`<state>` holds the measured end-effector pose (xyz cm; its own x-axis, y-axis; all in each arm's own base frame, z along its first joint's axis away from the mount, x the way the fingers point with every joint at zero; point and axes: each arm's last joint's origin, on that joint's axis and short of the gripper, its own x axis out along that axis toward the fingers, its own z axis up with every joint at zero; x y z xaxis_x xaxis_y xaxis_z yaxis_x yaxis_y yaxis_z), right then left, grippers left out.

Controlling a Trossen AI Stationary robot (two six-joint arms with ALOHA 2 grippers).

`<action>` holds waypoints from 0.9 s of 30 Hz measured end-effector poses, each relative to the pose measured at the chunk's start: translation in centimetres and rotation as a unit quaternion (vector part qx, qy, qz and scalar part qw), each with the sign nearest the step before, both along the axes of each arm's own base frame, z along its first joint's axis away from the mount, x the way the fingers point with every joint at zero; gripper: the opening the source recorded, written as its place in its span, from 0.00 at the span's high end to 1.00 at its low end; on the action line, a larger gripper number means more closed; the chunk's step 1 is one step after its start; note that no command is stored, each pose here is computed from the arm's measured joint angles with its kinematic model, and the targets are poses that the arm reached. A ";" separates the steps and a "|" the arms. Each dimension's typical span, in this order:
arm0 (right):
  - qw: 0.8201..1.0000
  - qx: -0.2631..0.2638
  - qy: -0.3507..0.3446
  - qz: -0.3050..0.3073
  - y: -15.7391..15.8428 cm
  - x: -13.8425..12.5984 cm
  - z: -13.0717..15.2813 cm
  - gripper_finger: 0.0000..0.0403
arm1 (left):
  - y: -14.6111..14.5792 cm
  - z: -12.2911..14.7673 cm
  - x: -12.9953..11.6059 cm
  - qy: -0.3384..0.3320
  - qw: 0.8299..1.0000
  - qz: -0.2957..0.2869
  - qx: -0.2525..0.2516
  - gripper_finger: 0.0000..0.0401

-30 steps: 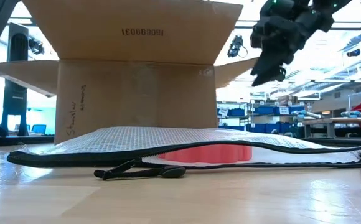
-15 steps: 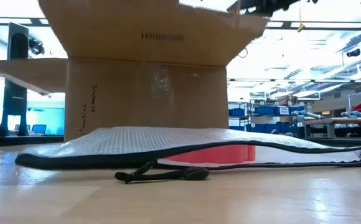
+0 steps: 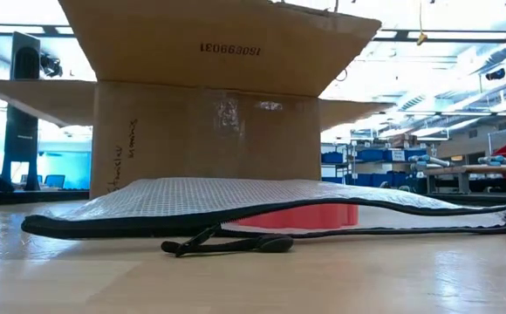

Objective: Unpack boxes
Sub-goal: Put the white bottle into the white zip bag

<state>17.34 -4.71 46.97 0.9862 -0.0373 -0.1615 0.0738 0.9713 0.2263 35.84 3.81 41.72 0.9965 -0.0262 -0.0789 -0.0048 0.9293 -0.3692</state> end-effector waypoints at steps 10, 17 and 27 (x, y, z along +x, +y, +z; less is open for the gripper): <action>0.995 0.046 -0.008 0.089 2.9 5.9 -1.1 0.33 | -3.5 -1.1 1.5 0.009 1.000 0.021 0.003 0.80; 0.994 0.055 0.022 0.092 3.1 8.2 -2.6 0.40 | -4.0 -1.1 1.5 0.005 1.000 0.025 0.014 0.80; 0.995 0.032 0.014 0.088 3.2 8.6 -2.6 0.73 | -4.0 -1.1 1.5 0.005 1.000 0.025 0.019 0.80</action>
<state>25.94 -1.56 44.39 0.9716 0.1472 -0.1854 -0.0892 0.9531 0.2891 37.30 -0.19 40.65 0.9956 0.0264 -0.0894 -0.0549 0.9410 -0.3339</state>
